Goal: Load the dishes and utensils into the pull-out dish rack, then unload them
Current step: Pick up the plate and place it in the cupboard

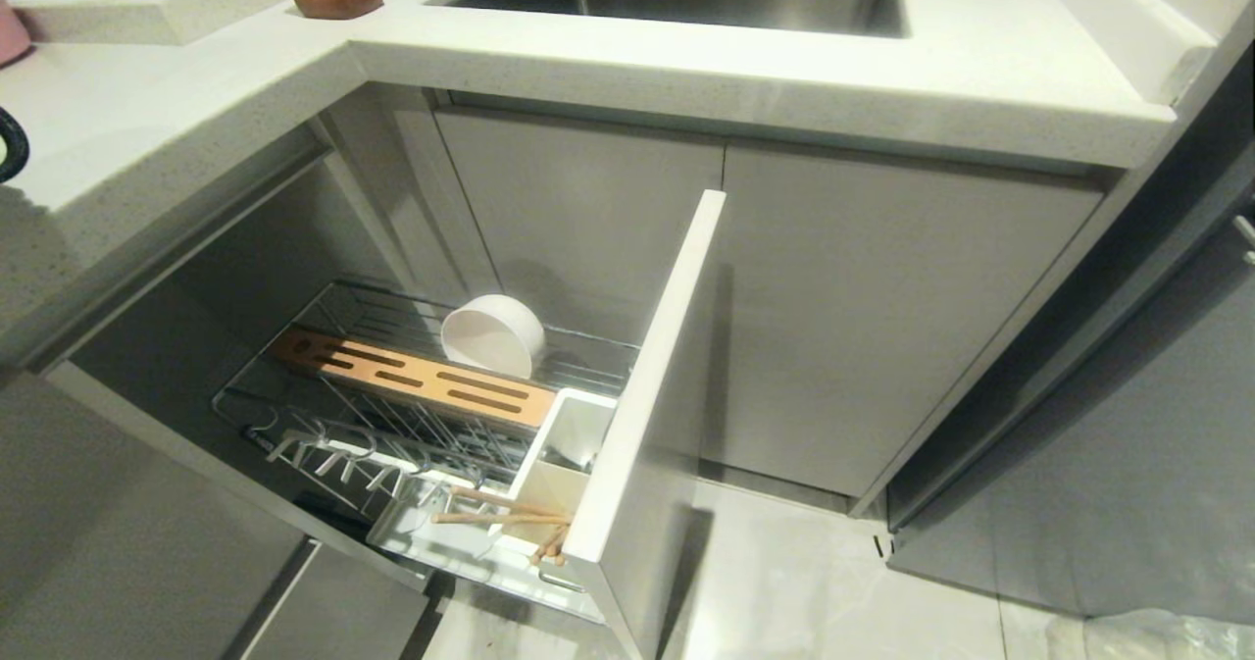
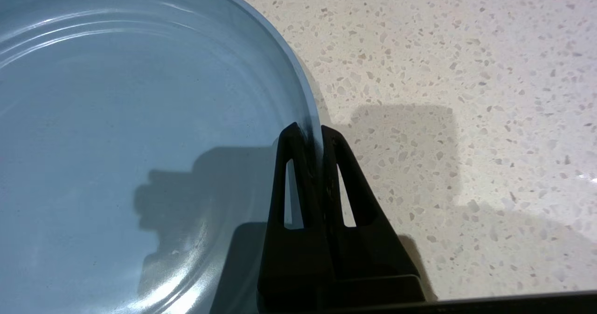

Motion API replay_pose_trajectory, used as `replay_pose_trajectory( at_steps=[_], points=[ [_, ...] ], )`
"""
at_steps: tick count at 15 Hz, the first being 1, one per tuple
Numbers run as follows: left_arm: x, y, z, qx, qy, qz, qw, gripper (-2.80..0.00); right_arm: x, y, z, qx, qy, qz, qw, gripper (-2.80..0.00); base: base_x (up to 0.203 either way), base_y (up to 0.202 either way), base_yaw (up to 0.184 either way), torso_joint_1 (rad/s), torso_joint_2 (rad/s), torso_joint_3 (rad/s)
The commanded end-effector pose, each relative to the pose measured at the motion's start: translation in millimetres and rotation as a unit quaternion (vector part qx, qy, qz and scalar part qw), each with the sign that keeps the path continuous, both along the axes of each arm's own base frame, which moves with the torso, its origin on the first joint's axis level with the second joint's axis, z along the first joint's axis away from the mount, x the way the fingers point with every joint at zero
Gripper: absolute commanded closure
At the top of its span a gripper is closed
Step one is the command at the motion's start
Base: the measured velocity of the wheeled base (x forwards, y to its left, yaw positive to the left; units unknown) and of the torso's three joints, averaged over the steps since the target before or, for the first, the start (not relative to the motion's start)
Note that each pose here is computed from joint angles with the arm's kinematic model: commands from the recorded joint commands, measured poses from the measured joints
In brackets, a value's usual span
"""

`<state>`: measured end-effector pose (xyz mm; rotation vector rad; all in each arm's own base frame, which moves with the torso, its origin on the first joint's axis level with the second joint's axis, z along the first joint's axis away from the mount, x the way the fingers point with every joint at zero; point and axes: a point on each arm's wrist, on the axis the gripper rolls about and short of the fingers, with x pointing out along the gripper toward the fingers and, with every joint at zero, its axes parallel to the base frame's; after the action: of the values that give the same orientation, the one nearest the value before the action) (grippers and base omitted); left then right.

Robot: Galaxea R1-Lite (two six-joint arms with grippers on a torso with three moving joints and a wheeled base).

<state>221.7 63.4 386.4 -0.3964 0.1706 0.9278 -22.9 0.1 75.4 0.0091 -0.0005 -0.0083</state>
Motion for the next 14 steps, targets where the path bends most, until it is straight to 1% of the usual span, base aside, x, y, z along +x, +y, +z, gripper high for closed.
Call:
replay_pose_trajectory(
  at_steps=[1, 3, 5, 6, 10, 12, 14],
  points=[
    [-5, -1, 2, 0.000, -0.005, 0.002, 1.0000, 0.00, 0, 0, 0, 0.000, 0.000, 0.000, 1.000, 0.00, 0.000, 0.000, 0.000, 0.000, 0.00, 0.000],
    [-13, -3, 6, 0.003, -0.010, -0.001, 0.9999, 0.00, 0, 0, 0, 0.000, 0.000, 0.000, 1.000, 0.00, 0.000, 0.000, 0.000, 0.000, 0.00, 0.000],
    [-27, -6, 12, 0.007, -0.013, -0.013, 0.9998, 0.00, 0, 0, 0, 0.000, 0.000, 0.000, 1.000, 0.00, 0.000, 0.000, 0.000, 0.000, 0.00, 0.000],
    [-39, -9, 18, 0.008, -0.023, -0.021, 0.9995, 0.00, 0, 0, 0, 0.000, 0.000, 0.000, 1.000, 0.00, 0.000, 0.000, 0.000, 0.000, 0.00, 0.000],
    [-83, -20, 44, 0.023, -0.096, -0.030, 0.9947, 0.00, 0, 0, 0, 0.000, 0.000, 0.000, 1.000, 0.00, 0.000, 0.000, 0.000, 0.000, 0.00, 0.000],
    [-99, -24, 51, 0.027, -0.121, -0.033, 0.9918, 0.00, 0, 0, 0, 0.000, 0.000, 0.000, 1.000, 0.00, 0.000, 0.000, 0.000, 0.000, 0.00, 0.000],
    [-121, -29, 59, 0.033, -0.159, -0.048, 0.9856, 0.00, 0, 0, 0, 0.000, 0.000, 0.000, 1.000, 0.00, 0.000, 0.000, 0.000, 0.000, 0.00, 0.000]
  ],
)
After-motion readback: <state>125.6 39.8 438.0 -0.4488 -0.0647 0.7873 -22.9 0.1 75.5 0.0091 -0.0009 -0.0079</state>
